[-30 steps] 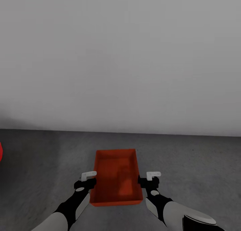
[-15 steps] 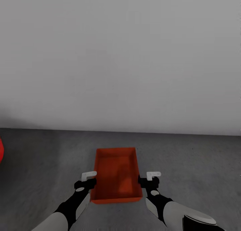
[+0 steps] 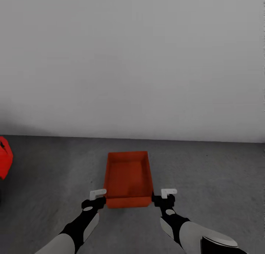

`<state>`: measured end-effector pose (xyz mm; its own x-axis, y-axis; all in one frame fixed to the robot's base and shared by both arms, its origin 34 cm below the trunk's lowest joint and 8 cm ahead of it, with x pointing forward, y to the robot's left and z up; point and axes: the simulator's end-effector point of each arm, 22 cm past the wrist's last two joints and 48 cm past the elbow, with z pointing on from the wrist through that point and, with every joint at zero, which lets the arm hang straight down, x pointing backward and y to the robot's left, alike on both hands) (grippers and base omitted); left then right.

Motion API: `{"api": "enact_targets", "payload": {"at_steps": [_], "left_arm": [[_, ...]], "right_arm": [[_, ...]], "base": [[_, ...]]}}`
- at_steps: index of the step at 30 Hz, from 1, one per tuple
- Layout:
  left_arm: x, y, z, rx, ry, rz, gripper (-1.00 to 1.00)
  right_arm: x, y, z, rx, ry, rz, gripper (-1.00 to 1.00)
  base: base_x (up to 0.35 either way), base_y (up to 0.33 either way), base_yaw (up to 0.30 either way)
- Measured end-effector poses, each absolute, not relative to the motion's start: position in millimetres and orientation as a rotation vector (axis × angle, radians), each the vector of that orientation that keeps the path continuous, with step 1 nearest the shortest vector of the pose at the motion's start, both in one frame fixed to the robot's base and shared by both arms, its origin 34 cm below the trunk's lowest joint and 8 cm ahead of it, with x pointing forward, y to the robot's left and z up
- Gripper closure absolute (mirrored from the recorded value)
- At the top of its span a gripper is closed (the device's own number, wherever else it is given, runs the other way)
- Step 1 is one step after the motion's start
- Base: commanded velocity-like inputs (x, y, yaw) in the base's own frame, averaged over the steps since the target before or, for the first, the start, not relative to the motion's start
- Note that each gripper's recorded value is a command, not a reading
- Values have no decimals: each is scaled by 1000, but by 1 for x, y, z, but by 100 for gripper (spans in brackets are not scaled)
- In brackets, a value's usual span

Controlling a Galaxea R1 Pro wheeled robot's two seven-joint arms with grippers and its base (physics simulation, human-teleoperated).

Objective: Move the two storage containers from the living room to the garage. In the garage, place one container on the floor and stack the other container on top of it (either order is fine).

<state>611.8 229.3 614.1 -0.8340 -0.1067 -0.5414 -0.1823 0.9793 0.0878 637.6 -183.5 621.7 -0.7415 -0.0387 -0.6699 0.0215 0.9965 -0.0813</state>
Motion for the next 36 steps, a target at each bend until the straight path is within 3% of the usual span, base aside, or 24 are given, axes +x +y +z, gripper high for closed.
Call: {"api": "enact_targets", "payload": {"at_steps": [18, 32, 36], "left_arm": [[611, 229, 614, -204, 2564, 181, -100], [596, 245, 604, -193, 2597, 222, -100], [575, 254, 592, -186, 2649, 250, -100]], "right_arm": [[638, -183, 622, -13, 2403, -107, -100], [639, -197, 623, -4, 2393, -130, -100], [634, -232, 616, -6, 2422, -195, -100]], "base": [[-334, 0, 0], [-25, 0, 0], [0, 0, 0]]}}
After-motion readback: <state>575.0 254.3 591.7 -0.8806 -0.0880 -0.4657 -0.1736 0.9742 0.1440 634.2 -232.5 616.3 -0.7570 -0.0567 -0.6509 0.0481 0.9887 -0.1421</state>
